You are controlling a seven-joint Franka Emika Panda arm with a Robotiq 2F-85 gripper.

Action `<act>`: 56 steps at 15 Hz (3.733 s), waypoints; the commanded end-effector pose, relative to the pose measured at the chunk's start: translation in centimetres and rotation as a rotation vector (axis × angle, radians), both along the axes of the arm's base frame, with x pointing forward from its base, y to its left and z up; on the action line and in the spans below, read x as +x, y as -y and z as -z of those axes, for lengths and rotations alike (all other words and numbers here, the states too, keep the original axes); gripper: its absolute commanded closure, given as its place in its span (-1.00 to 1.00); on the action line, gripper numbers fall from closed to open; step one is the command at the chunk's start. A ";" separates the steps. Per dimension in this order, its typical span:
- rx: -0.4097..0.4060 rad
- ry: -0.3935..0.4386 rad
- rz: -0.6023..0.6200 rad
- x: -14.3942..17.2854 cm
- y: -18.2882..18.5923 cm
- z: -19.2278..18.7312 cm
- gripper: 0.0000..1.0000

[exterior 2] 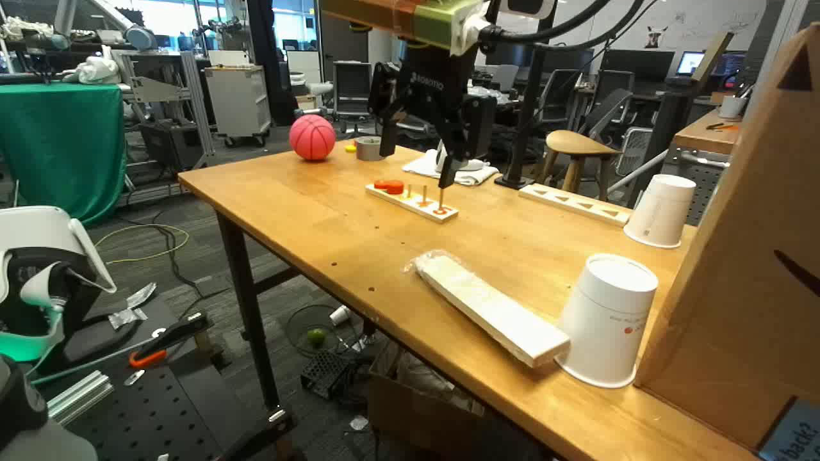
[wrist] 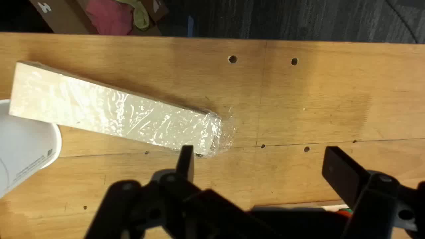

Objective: Move the orange discs to the first rod of the wooden rack

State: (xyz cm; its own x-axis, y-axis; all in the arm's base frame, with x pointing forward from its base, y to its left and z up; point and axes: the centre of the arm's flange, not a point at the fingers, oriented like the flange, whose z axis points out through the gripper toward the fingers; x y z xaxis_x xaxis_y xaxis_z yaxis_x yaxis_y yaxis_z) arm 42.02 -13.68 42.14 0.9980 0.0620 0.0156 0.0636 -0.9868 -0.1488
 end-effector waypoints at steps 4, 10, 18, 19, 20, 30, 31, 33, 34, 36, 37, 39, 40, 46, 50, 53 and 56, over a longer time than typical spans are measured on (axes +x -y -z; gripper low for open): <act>-0.003 0.012 0.001 0.2 0.1 -0.5 -1.00; -0.003 0.012 0.001 0.2 0.1 -0.5 -1.00; -0.002 0.027 -0.035 0.0 -0.8 -0.5 -1.00; 0.005 0.040 -0.063 0.0 -1.6 -0.5 -1.00; 0.009 0.065 -0.117 0.2 -2.8 -0.5 -1.00; -0.059 0.185 -0.656 7.8 -12.7 -0.8 -1.00; -0.064 0.181 -0.714 8.8 -13.0 -0.8 -1.00; -0.070 0.178 -0.828 10.8 -13.3 -1.0 -1.00; -0.073 0.178 -0.886 11.9 -13.2 -0.9 -1.00; -0.079 0.182 -1.000 13.6 -13.1 -1.0 -1.00; -0.084 0.181 -1.056 14.2 -13.1 -1.0 -1.00; -0.092 0.183 -1.167 14.5 -12.6 -0.9 -1.00; -0.098 0.191 -1.223 14.0 -12.1 -0.8 -1.00; -0.102 0.184 -1.200 13.3 -12.3 0.3 -1.00; -0.134 0.193 -1.251 13.3 -13.0 -0.1 -1.00; -0.220 0.173 -1.397 13.7 -14.8 -0.6 -1.00; -0.286 0.127 -1.544 14.3 -16.8 -0.8 -1.00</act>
State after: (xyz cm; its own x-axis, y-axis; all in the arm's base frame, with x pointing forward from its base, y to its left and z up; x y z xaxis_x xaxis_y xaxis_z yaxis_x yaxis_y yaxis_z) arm 55.50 1.71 42.04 0.0912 0.9952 -0.0344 0.9927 -0.0881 0.0821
